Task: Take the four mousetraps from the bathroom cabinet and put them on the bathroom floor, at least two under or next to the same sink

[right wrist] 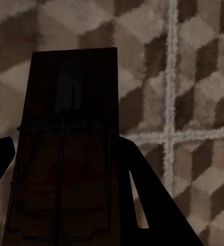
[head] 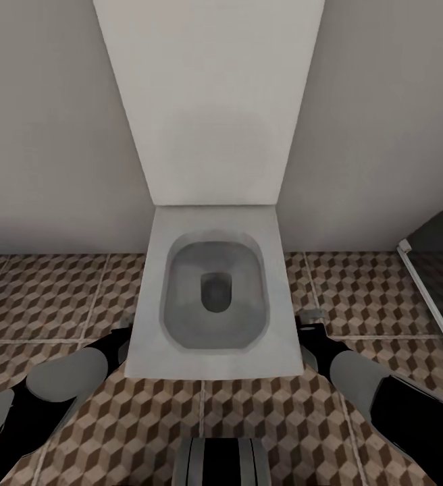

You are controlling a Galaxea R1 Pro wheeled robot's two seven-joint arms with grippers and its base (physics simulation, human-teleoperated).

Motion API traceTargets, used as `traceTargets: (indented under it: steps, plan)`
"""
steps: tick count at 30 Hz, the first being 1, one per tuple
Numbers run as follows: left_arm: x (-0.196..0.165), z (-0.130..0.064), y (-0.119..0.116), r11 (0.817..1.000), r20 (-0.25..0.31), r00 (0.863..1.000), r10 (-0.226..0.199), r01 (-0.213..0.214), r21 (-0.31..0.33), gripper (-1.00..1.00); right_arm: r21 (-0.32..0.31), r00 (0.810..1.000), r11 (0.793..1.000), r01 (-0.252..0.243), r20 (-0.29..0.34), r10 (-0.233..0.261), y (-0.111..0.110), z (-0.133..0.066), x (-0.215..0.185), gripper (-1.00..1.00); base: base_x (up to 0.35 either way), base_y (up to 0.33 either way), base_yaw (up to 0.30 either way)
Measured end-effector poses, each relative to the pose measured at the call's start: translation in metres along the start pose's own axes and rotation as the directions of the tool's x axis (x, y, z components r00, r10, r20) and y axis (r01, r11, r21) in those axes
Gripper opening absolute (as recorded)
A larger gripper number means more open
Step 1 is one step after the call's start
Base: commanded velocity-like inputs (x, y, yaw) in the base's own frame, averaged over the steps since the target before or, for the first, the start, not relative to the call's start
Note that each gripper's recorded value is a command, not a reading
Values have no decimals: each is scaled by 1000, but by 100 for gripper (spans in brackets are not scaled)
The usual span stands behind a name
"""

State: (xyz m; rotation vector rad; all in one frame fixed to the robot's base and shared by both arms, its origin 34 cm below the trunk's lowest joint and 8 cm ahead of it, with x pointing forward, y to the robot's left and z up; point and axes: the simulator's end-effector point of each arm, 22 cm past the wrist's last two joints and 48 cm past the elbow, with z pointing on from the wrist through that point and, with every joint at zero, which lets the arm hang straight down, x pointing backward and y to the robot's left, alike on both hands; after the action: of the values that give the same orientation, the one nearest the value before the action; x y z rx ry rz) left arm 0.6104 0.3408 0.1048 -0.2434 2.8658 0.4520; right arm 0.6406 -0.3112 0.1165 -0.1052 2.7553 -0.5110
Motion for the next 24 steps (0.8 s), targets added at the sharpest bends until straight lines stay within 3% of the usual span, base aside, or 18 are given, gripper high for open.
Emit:
traceTargets:
  steps: [16, 24]
  plan:
    - [-1, 0, 1, 1000, 2, 1000, -2, 2, -1, -100, 11, 1000, 1000, -6, -8, 7, -5, 1, 3, -100, 0, 0, 0]
    - [6, 6, 0, 1000, -10, 1000, 2, -2, -3, -100, 21, 999, 1000, -2, -44, 3, -12, 9, 16, -100, 0, 0, 0]
